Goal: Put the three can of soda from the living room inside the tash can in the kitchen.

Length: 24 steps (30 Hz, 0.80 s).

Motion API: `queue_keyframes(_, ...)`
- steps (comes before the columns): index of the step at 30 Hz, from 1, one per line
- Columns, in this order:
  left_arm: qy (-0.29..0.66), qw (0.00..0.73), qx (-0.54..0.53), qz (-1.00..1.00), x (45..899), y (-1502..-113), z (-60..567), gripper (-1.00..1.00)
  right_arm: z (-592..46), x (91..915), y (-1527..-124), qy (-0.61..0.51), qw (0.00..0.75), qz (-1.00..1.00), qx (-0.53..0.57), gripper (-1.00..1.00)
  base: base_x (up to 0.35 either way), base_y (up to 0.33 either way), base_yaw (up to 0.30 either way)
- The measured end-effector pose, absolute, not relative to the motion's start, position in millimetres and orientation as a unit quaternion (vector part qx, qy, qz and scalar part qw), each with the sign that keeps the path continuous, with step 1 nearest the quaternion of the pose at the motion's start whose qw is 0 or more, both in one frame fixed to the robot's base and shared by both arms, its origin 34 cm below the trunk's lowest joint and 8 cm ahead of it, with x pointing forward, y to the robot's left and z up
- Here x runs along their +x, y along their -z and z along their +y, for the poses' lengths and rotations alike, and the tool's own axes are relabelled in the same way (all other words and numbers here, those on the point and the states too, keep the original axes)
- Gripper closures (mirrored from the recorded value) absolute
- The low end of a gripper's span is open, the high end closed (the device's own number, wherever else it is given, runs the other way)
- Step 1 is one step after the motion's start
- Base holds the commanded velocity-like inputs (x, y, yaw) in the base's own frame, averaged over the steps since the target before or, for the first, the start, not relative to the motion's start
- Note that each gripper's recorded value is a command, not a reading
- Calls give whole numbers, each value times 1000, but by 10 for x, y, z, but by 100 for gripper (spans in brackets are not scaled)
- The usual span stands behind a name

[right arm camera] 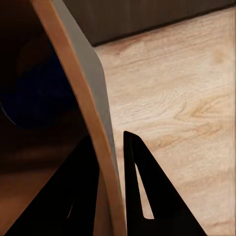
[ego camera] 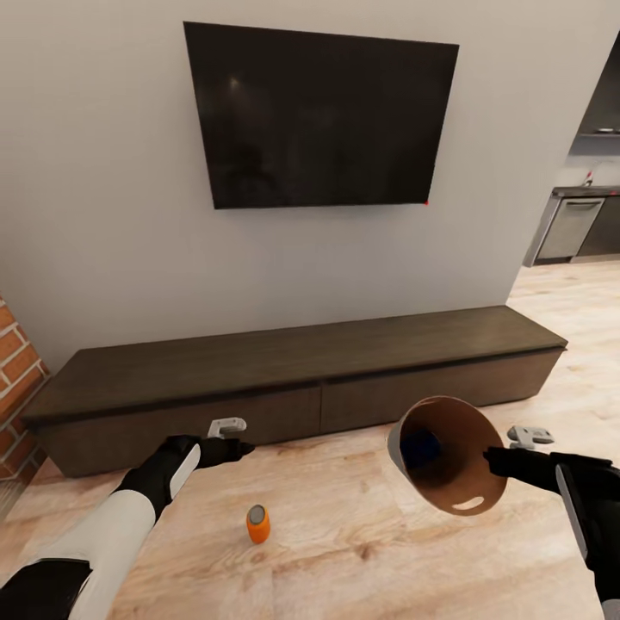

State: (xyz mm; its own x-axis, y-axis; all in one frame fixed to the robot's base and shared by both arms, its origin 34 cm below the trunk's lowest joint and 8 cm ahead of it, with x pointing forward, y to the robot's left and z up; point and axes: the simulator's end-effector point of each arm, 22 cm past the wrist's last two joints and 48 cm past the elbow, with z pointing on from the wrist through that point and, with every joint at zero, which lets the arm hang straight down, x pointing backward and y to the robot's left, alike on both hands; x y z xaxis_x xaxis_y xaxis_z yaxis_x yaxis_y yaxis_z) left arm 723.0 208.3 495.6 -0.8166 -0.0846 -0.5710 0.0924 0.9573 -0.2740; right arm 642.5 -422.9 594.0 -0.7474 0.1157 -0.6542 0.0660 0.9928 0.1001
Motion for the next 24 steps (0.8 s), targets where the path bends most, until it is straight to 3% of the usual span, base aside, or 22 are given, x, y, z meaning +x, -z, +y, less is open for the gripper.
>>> queue_keyframes(11, 144, 301, 1, 943, 7224, -4916, 2092, -100, -4149, 6446, -5909, -45, 348, 935, 50, 100, 273, 44, 0)
queue_keyframes(24, 144, 297, -1, 944, 7188, -4737, 2095, -100, -4150, 6412, -5705, -42, 343, 937, 49, 100, 30, 2, 0)
